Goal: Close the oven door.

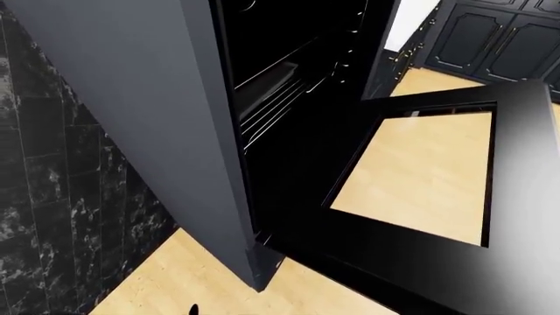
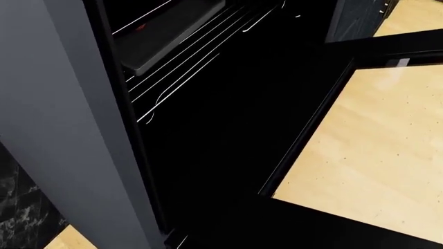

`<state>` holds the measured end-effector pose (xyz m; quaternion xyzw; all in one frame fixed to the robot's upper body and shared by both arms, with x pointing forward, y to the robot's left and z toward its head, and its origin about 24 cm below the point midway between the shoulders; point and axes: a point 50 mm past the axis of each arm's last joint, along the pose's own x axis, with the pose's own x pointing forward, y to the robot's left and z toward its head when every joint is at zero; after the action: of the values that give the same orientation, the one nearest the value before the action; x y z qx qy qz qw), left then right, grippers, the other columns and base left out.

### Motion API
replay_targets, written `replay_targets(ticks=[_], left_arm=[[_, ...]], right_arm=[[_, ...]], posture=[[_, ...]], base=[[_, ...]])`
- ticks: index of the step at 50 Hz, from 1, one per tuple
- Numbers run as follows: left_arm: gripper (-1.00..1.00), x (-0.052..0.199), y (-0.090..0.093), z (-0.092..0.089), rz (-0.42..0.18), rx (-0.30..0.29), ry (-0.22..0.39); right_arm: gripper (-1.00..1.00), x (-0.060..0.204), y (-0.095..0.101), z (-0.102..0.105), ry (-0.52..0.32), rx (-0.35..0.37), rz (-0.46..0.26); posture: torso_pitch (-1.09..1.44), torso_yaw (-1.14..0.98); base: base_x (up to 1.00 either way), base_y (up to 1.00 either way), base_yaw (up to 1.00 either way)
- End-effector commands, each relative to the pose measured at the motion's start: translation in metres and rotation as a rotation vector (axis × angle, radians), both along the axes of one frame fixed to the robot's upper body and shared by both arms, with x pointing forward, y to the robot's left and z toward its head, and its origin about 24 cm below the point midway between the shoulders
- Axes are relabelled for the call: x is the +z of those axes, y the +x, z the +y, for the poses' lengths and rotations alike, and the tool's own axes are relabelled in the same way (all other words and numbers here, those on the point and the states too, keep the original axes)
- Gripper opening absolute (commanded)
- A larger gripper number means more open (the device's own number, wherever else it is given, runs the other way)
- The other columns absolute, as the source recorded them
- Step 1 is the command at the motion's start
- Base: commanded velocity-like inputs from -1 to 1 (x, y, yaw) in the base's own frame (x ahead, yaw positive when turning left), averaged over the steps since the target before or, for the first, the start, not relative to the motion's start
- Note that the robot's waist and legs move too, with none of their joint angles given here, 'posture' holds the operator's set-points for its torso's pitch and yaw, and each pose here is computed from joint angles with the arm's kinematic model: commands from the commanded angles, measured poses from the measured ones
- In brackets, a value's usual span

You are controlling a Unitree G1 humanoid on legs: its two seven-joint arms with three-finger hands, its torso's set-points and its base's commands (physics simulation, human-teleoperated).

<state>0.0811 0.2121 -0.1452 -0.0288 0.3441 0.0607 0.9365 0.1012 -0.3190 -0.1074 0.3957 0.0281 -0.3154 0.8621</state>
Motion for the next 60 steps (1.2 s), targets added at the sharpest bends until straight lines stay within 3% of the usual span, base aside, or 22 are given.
replay_targets(ticks=[1, 7, 13, 27, 43, 60], left_arm=[[1.0, 0.003, 0.004, 0.003, -0.033, 0.0, 0.013], [1.0, 0.003, 0.004, 0.003, -0.033, 0.0, 0.013], [1.0, 0.003, 0.004, 0.004, -0.032, -0.001, 0.012], [1.0, 0.003, 0.004, 0.003, -0.032, -0.001, 0.011], [1.0, 0.003, 0.004, 0.003, -0.032, 0.0, 0.012], [1.0, 0.003, 0.004, 0.003, -0.032, 0.0, 0.01]], right_arm=[[1.0, 0.009, 0.006, -0.01, -0.047, 0.004, -0.051], [1.0, 0.013, 0.009, -0.014, -0.045, 0.007, -0.081], [1.0, 0.024, 0.027, -0.02, -0.065, 0.054, -0.146], [1.0, 0.053, 0.052, -0.031, -0.073, 0.069, -0.255], [1.0, 0.119, 0.062, -0.037, -0.098, 0.094, -0.399], [1.0, 0.195, 0.089, -0.013, -0.205, 0.193, -0.455]], posture=[[0.0, 0.0], [0.0, 0.0], [0.0, 0.0], [0.0, 0.0], [0.0, 0.0], [0.0, 0.0]], base=[[0.0, 0.0, 0.0], [0.0, 0.0, 0.0], [0.0, 0.0, 0.0], [0.0, 0.0, 0.0], [0.0, 0.0, 0.0], [0.0, 0.0, 0.0]])
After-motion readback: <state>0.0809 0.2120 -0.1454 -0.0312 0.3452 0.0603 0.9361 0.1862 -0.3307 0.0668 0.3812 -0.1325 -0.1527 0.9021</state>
